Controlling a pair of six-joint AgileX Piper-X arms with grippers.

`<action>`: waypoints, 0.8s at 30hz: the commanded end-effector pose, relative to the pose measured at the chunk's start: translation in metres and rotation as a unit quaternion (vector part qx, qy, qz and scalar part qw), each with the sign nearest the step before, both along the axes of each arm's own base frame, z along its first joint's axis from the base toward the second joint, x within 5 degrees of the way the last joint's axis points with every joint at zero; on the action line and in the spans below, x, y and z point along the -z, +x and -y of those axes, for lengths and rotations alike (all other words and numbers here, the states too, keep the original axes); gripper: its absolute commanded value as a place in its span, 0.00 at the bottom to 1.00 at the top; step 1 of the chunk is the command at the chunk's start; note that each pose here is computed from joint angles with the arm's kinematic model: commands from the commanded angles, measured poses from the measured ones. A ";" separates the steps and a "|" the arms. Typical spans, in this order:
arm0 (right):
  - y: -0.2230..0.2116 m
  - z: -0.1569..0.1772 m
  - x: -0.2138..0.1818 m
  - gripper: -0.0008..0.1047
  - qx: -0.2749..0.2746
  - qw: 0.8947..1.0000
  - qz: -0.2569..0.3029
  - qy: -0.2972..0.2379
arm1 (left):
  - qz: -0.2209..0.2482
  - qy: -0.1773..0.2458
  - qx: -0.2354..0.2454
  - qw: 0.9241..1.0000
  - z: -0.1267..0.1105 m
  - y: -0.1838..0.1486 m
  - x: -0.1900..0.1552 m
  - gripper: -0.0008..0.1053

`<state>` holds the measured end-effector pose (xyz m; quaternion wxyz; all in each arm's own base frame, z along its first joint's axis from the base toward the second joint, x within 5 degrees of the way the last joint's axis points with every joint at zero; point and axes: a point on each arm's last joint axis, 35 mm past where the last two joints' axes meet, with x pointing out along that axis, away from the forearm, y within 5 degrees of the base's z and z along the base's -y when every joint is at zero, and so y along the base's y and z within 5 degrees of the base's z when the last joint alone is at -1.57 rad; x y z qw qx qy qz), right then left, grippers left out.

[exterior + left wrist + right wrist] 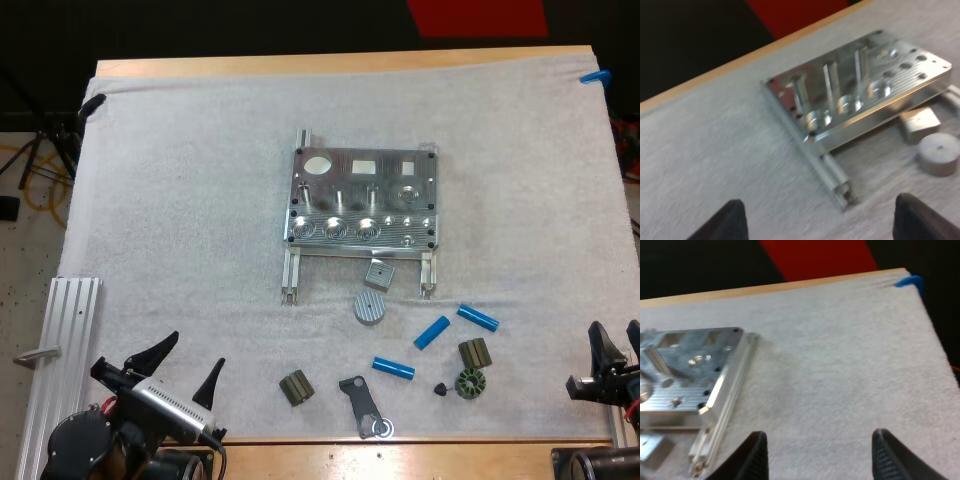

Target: Load cells from right to left

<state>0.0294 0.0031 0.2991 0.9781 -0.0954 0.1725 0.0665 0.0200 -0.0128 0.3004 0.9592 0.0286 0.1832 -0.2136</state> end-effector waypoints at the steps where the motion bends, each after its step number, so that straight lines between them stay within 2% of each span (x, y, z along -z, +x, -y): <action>1: -0.002 0.000 -0.005 0.45 -0.010 1.000 -0.006 0.002 | 0.009 -0.004 0.014 1.000 0.001 -0.001 -0.006 0.57; 3: -0.001 -0.001 -0.008 0.45 -0.017 1.000 -0.025 0.003 | 0.002 -0.001 0.024 1.000 0.002 0.002 -0.012 0.57; 7: 0.004 -0.004 -0.019 0.45 -0.048 0.997 -0.065 0.014 | 0.004 0.042 0.052 0.998 0.004 0.013 -0.025 0.57; 12: 0.015 -0.008 -0.032 0.45 -0.089 0.990 -0.100 0.033 | 0.010 0.069 0.083 0.994 0.006 0.021 -0.039 0.57; 18: 0.027 -0.013 -0.052 0.45 -0.129 0.978 -0.156 0.047 | -0.013 0.094 0.148 0.985 0.015 0.033 -0.044 0.57; 20: 0.031 -0.014 -0.060 0.45 -0.140 0.973 -0.177 0.049 | -0.038 0.092 0.181 0.978 0.020 0.039 -0.043 0.57; 24: 0.035 -0.014 -0.071 0.45 -0.146 0.967 -0.205 0.038 | -0.059 0.097 0.223 0.968 0.029 0.048 -0.041 0.57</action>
